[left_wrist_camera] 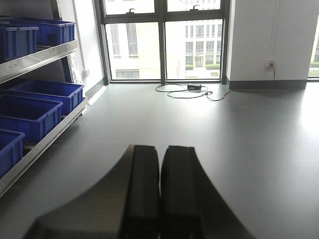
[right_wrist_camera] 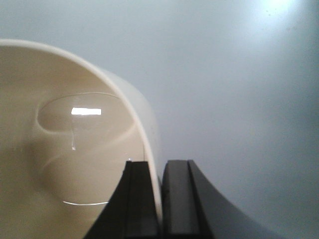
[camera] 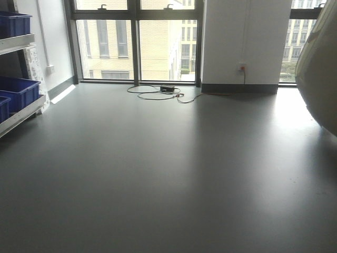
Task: Move white bin to right shelf second layer
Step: 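Turn and drive toward the roller shelf rack carrying the bin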
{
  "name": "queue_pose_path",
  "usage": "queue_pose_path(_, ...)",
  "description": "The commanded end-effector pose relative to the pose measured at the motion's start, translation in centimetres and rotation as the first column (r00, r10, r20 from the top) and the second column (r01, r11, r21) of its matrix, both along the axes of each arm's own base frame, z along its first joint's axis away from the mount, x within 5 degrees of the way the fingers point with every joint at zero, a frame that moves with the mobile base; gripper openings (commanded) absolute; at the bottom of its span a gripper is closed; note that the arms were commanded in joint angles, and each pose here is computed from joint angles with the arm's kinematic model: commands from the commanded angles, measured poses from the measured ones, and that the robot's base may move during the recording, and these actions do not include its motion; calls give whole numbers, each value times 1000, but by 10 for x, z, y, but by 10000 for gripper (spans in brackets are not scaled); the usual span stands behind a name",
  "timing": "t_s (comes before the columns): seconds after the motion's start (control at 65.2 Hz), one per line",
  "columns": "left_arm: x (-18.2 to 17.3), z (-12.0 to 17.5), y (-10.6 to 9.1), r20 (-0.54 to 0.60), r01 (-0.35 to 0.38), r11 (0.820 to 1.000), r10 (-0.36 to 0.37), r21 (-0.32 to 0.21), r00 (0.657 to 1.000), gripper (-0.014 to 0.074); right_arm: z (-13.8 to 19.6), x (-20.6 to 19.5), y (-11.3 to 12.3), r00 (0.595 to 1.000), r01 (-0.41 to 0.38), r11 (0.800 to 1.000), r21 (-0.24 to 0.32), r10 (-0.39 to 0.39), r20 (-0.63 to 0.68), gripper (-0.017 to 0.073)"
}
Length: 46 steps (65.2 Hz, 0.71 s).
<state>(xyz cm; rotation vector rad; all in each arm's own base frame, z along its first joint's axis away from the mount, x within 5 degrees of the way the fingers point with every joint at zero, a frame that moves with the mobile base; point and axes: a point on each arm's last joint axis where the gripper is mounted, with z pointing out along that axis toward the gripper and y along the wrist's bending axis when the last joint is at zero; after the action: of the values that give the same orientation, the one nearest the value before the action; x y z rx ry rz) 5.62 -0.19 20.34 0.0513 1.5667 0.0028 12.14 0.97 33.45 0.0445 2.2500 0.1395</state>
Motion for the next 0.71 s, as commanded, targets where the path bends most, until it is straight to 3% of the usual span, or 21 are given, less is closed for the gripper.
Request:
queue_pose_path(0.0,0,-4,0,60,-1,1000,2,-11,998,85,16,4,0,993,2,1000,10,-3,115,68)
queue_pose_path(0.69,0,-4,0,60,-1,1000,2,-11,998,85,16,4,0,993,2,1000,12,-3,116,68)
